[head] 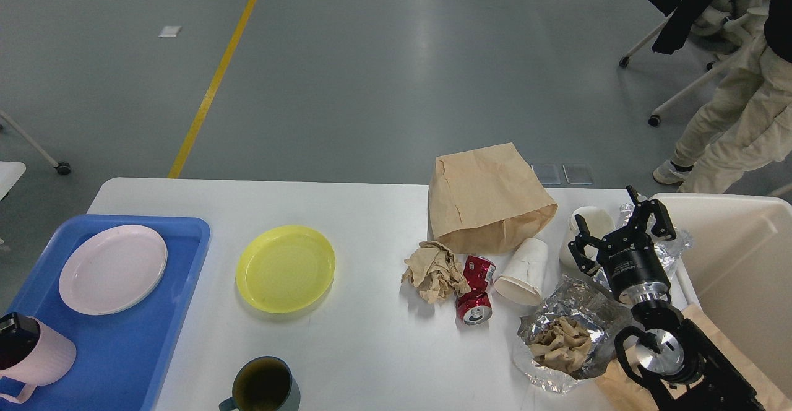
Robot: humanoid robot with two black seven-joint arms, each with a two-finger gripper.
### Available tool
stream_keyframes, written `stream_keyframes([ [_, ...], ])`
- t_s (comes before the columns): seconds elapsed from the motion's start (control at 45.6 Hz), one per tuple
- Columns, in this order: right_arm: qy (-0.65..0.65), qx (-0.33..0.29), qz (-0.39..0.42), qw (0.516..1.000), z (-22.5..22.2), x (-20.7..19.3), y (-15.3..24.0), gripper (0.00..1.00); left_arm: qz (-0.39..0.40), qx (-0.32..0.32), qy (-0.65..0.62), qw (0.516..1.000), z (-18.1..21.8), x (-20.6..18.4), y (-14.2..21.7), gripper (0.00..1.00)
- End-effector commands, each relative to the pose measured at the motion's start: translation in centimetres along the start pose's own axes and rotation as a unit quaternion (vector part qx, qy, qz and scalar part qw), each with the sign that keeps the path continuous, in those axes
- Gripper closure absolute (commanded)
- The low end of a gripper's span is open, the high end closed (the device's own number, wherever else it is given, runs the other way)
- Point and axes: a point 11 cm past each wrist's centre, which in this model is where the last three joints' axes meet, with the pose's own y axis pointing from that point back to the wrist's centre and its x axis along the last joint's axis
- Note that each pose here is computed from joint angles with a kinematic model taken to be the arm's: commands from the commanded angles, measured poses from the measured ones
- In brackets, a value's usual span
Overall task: Tidy desktop
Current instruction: 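Open the left gripper and withdraw it from the pink mug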
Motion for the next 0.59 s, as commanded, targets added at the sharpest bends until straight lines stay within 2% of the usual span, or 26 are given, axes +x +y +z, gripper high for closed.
stream_keyframes([
  [0.0, 0.0, 0.0, -0.001, 1.0, 0.0, 0.0, 0.0, 0.0, 0.014, 0.006, -0.014, 1.0, 0.5, 1.7, 1.3, 0.06],
  [0.132, 0.0, 0.0, -0.001, 1.0, 0.0, 0.0, 0.0, 0.0, 0.01, 0.004, -0.011, 1.0, 0.7, 1.9, 1.6, 0.04],
  [0.263, 0.0, 0.0, -0.001, 1.0, 0.0, 0.0, 0.0, 0.0, -0.028, -0.001, -0.003, 1.0, 1.6, 2.0, 2.9, 0.04],
  [0.351, 0.0, 0.0, -0.001, 1.0, 0.0, 0.0, 0.0, 0.0, -0.049, 0.005, -0.007, 0.999, 2.0, 2.4, 4.7, 0.04],
  [0.57, 0.0, 0.0, -0.001, 1.0, 0.0, 0.0, 0.0, 0.0, -0.092, -0.019, -0.041, 0.995, 7.0, 2.1, 10.9, 0.04],
])
